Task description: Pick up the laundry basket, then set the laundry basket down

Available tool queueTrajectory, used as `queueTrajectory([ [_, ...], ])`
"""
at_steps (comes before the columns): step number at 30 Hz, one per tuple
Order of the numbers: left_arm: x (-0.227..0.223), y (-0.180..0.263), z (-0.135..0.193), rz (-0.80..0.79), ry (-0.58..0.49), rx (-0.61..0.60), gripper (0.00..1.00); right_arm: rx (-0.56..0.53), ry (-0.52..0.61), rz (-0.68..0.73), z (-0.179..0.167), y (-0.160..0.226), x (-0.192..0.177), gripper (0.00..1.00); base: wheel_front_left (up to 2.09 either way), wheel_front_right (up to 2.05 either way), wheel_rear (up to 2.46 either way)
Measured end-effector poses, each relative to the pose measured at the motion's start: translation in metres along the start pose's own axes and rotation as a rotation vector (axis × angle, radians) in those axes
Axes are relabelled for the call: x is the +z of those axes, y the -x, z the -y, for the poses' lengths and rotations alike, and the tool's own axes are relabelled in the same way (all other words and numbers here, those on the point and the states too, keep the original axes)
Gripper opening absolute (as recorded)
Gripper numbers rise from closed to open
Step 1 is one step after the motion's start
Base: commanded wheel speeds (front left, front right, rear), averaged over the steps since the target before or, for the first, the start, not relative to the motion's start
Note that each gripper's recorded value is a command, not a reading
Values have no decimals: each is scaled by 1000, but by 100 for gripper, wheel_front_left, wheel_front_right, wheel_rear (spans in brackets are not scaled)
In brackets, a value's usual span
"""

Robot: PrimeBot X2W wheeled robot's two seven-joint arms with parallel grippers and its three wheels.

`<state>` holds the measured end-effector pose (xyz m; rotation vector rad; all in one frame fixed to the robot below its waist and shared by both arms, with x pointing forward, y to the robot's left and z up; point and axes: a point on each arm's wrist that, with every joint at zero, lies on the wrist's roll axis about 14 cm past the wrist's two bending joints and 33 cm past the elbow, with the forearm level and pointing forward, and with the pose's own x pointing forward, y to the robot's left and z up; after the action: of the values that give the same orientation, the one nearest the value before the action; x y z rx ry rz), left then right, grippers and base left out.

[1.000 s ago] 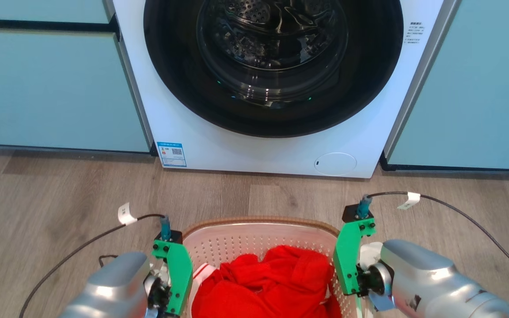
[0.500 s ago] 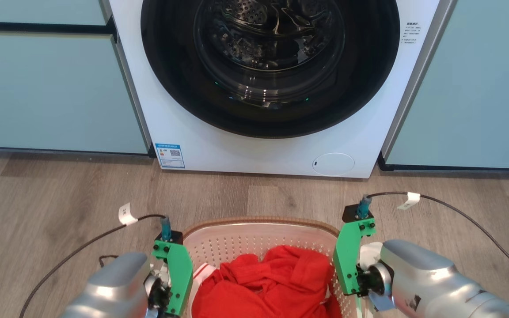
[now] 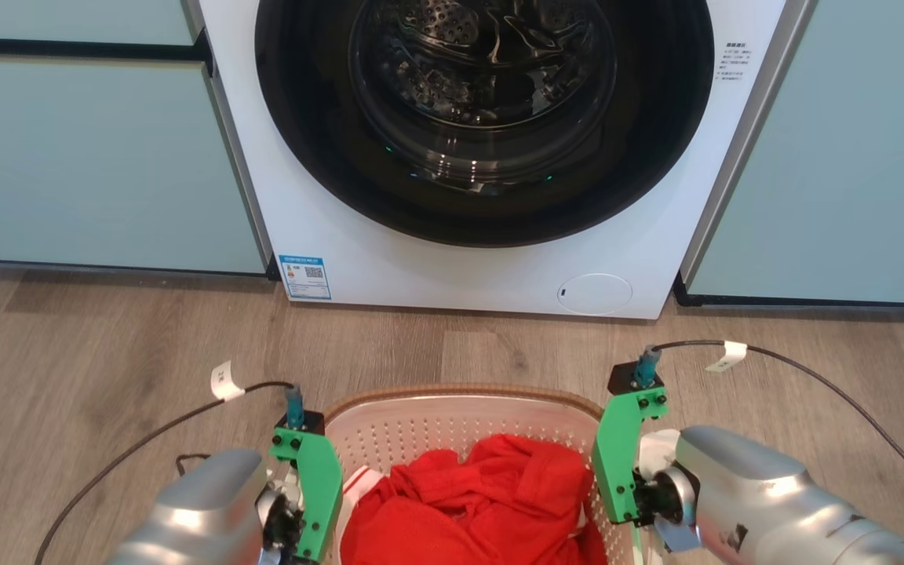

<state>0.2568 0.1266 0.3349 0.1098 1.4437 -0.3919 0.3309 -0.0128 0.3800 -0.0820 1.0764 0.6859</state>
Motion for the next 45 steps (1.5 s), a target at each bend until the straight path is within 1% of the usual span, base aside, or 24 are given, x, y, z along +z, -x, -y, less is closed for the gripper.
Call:
queueTrajectory([
  [29,-2,1,-1,-8,1,6,0,1,2,5,-1,1,1,0,0,0,0],
  [45,-4,-6,-3,-28,15,2,0,15,-8,-8,-1,-7,-2,0,0,0,0],
])
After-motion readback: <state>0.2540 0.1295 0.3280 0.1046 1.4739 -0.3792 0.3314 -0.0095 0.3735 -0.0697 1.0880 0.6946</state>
